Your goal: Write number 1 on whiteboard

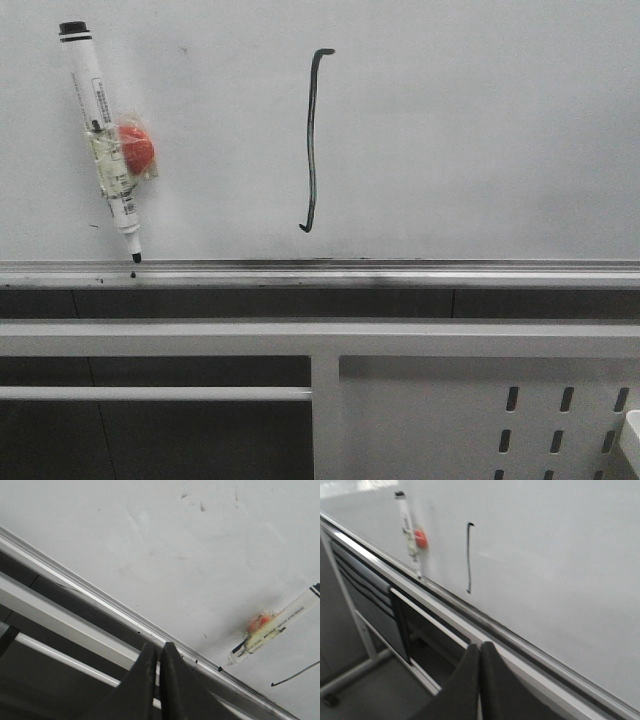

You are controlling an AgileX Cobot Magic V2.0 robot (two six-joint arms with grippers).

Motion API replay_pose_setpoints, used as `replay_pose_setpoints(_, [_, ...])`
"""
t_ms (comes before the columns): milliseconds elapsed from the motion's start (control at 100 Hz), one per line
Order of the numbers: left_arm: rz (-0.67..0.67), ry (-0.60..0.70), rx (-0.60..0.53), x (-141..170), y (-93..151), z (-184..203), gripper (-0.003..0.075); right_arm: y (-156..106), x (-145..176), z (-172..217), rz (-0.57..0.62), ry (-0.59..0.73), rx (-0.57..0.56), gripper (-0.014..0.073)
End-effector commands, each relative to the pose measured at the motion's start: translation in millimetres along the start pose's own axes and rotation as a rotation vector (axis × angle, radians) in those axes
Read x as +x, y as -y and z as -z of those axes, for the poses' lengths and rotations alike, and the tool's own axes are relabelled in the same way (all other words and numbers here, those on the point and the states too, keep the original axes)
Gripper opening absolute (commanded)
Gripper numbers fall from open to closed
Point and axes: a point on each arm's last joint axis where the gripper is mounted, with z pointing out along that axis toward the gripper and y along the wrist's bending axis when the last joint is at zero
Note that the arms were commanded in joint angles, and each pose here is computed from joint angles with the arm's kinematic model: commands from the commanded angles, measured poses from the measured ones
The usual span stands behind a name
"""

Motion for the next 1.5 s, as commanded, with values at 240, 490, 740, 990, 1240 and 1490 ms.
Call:
replay_pose_setpoints(240, [0.029, 0.046, -0.004, 3, -7, -1, -0.002, -7, -33, 7, -0.095, 0.337, 0.003, -0.005])
replay_pose_setpoints(490, [0.029, 0.046, -0.004, 3, -7, -1, -0.002, 10, -7, -2, -0.205, 0.413, 0.317, -0.005])
replay_pose_setpoints(740, [0.029, 0.046, -0.004, 3, -7, -1, -0.002, 29, 32, -6, -0.195, 0.302, 0.622, -0.005])
replay_pose_setpoints(990, [0.029, 0.046, -0.004, 3, -7, -1, -0.002, 33, 49, -8, -0.146, 0.217, 0.697, -0.005])
replay_pose_setpoints(1240, [0.029, 0.046, -0.004, 3, -7, -1, -0.002, 30, 75, -9, -0.198, 0.189, 0.699, -0.005])
replay_pose_setpoints(1490, [0.029, 0.046, -0.004, 3, -7, -1, -0.002, 29, 79, -5, -0.173, 0.152, 0.74, -0.005])
